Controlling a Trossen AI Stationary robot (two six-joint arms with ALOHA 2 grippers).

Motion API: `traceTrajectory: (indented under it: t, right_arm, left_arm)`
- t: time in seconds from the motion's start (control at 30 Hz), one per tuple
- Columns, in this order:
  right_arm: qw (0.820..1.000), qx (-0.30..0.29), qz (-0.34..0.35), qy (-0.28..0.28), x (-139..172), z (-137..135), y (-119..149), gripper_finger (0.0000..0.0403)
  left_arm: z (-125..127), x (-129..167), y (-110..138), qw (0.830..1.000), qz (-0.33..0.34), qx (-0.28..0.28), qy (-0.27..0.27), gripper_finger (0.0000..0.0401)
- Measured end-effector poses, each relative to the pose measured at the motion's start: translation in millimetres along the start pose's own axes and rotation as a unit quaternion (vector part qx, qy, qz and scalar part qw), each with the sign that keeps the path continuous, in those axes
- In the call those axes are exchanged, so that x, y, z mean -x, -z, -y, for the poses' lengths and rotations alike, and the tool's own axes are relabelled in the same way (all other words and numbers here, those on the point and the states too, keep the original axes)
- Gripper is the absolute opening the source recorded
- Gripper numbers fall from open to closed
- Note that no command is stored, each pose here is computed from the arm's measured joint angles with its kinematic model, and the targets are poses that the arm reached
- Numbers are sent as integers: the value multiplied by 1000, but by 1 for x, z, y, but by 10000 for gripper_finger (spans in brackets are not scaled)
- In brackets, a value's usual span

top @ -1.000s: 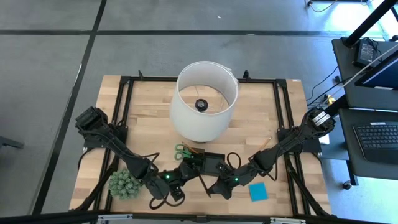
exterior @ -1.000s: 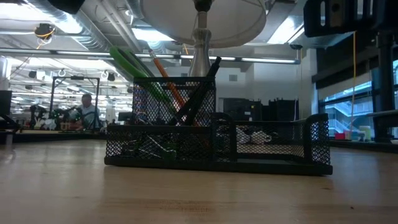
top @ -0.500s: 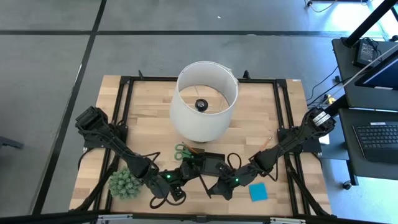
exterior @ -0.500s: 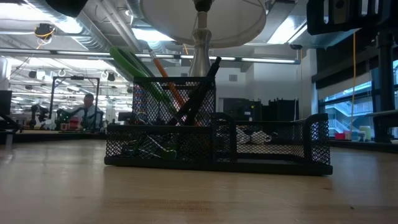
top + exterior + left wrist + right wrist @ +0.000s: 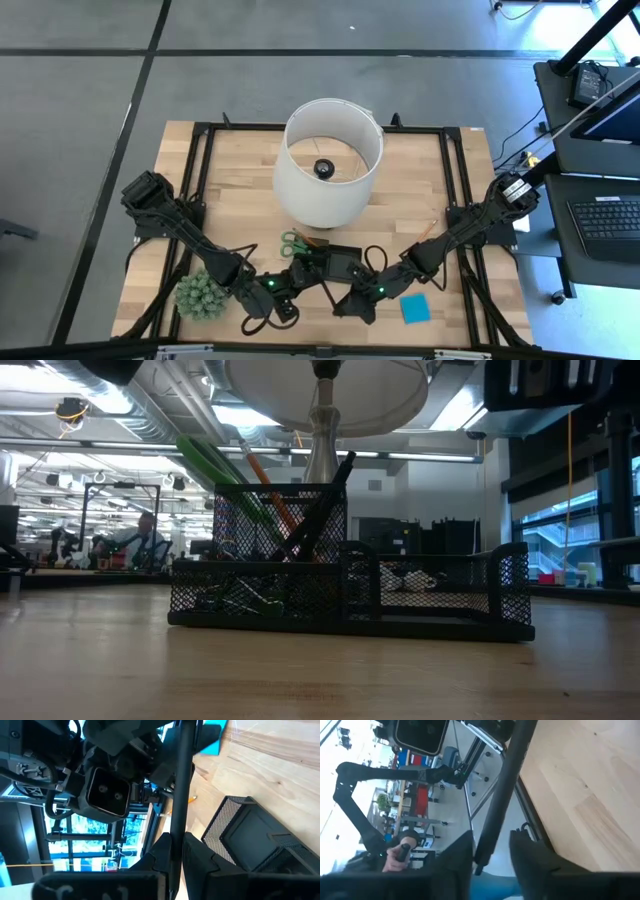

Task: Pick and place office supplies into organizer
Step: Put the black pen into the black desk organizer

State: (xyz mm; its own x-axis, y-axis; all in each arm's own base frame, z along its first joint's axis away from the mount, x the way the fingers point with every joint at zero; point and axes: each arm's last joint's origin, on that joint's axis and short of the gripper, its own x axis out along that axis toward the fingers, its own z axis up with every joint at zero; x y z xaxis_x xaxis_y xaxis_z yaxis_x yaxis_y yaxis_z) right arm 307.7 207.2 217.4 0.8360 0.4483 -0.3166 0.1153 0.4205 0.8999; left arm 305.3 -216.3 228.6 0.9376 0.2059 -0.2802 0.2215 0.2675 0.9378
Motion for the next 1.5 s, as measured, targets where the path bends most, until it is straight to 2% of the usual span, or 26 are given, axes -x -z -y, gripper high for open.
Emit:
traceTrajectory:
  t: [0.17, 0.33, 0.47, 0.63, 0.8, 0.93, 1.27, 1.5]
  right_arm:
    - [1000, 7, -6, 18, 0, 4, -2, 203]
    - [999, 24, -5, 45, 4, 7, -9, 234]
    - [995, 32, 1, 96, 19, 6, -14, 237]
    - [982, 54, 32, 178, 52, 0, -16, 234]
    - [975, 76, 58, 203, 78, -11, -10, 234]
    - [971, 85, 61, 216, 85, -13, -8, 234]
    - [962, 95, 48, 252, 88, -5, -5, 234]
    - [960, 125, 43, 246, 87, -7, -5, 234]
  left_arm:
    - [1, 2, -1, 1000, -6, 14, -5, 20]
    - [1, 4, -1, 997, -20, 75, -15, 19]
    - [1, 5, -2, 991, -31, 127, -30, 18]
    - [-5, 9, 0, 971, -39, 229, -49, 5]
    - [-4, 7, 3, 957, -49, 283, -49, 0]
    - [-2, 1, 12, 943, -73, 321, -44, 1]
    - [-4, -6, 18, 938, -72, 338, -30, 0]
    - [-6, -10, 21, 932, -64, 358, -14, 1]
